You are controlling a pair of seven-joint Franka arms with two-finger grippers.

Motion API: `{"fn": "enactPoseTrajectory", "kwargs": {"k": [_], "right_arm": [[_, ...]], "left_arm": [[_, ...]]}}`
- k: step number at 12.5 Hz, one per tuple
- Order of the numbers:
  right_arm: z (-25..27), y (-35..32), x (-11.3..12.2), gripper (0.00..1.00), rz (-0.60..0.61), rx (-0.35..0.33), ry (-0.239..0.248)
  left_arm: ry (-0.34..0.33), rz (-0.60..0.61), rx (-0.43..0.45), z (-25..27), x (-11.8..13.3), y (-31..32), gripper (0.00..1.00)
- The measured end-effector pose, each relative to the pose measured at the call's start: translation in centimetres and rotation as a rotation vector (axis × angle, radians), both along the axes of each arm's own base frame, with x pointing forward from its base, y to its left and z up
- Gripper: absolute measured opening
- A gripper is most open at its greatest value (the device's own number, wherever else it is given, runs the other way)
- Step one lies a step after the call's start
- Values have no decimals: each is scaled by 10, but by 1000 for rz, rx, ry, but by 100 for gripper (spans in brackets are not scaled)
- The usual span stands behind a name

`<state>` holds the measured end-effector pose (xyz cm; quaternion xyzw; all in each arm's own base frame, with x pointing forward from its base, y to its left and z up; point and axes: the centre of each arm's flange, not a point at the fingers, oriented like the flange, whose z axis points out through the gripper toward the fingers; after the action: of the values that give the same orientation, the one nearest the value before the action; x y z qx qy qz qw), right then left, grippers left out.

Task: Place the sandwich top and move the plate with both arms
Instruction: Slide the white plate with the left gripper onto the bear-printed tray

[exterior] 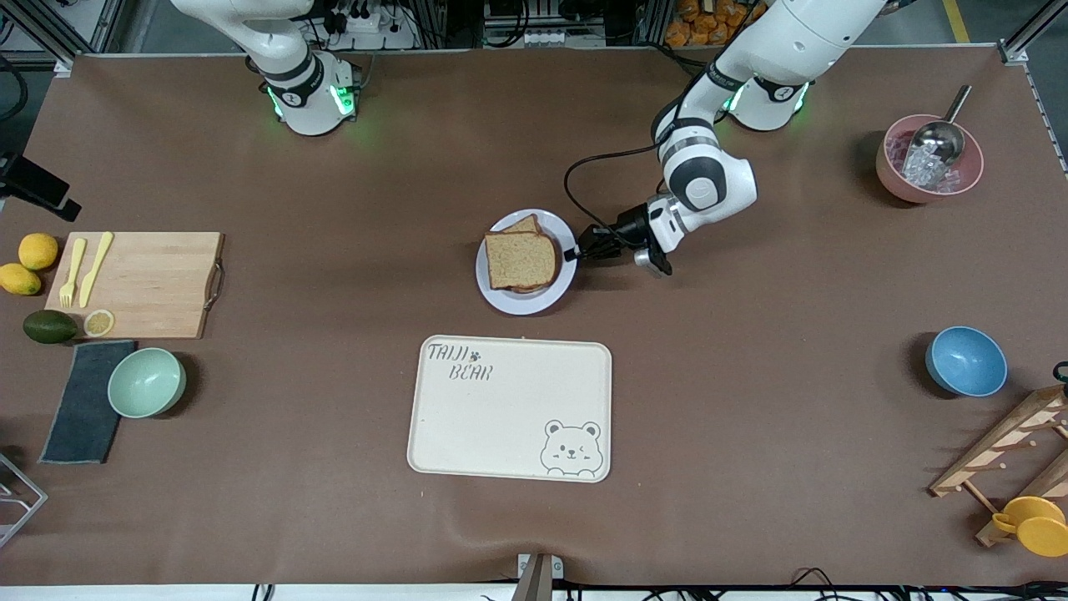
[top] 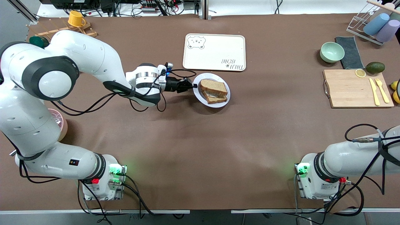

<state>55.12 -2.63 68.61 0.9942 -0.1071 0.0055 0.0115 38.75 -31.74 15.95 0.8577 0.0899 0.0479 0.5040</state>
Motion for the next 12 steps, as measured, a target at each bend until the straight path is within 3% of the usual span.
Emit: {"fn": "enactPoseTrajectory", "kwargs": {"k": [4, 10, 12], "right_arm": [[0, 3, 0, 100, 5, 0, 1], [0, 4, 0, 100, 8, 0, 1], [0, 4, 0, 100, 8, 0, 2]], "left_arm": [[0, -1, -17, 1, 0, -1, 6], [-28, -9, -172, 10, 14, -8, 6], [-41, 6, -199, 12, 29, -13, 6]]}}
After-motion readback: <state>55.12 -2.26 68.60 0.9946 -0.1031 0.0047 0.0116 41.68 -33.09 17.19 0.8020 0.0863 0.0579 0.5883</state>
